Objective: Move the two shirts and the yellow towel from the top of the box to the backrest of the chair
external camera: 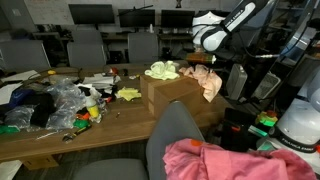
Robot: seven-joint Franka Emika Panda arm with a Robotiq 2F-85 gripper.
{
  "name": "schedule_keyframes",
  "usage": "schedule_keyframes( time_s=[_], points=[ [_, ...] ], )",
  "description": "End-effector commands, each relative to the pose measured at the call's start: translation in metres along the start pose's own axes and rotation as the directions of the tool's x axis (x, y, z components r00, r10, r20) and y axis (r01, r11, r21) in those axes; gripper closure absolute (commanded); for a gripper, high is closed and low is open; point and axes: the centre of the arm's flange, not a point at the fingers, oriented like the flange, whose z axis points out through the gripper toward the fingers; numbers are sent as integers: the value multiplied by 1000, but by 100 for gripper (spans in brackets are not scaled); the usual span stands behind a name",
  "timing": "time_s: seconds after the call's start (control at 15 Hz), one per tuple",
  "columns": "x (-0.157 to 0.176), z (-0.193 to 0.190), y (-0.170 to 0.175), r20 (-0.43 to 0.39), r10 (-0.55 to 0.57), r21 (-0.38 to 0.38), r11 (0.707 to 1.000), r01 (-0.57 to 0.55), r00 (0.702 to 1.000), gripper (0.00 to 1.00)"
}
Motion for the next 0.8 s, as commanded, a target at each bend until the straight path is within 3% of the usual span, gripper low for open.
schedule_keyframes(
  time_s=[0.0, 0.6, 0.67, 0.73],
  points=[
    [8, 28, -17, -12, 19, -13, 1000, -19, 1000, 0],
    [12, 71, -10, -13, 37, -108, 993, -38, 999, 0],
    [12, 72, -10, -14, 40, -109, 993, -42, 999, 25],
    [12, 72, -9, -10, 43, -107, 993, -43, 999, 26]
  ],
)
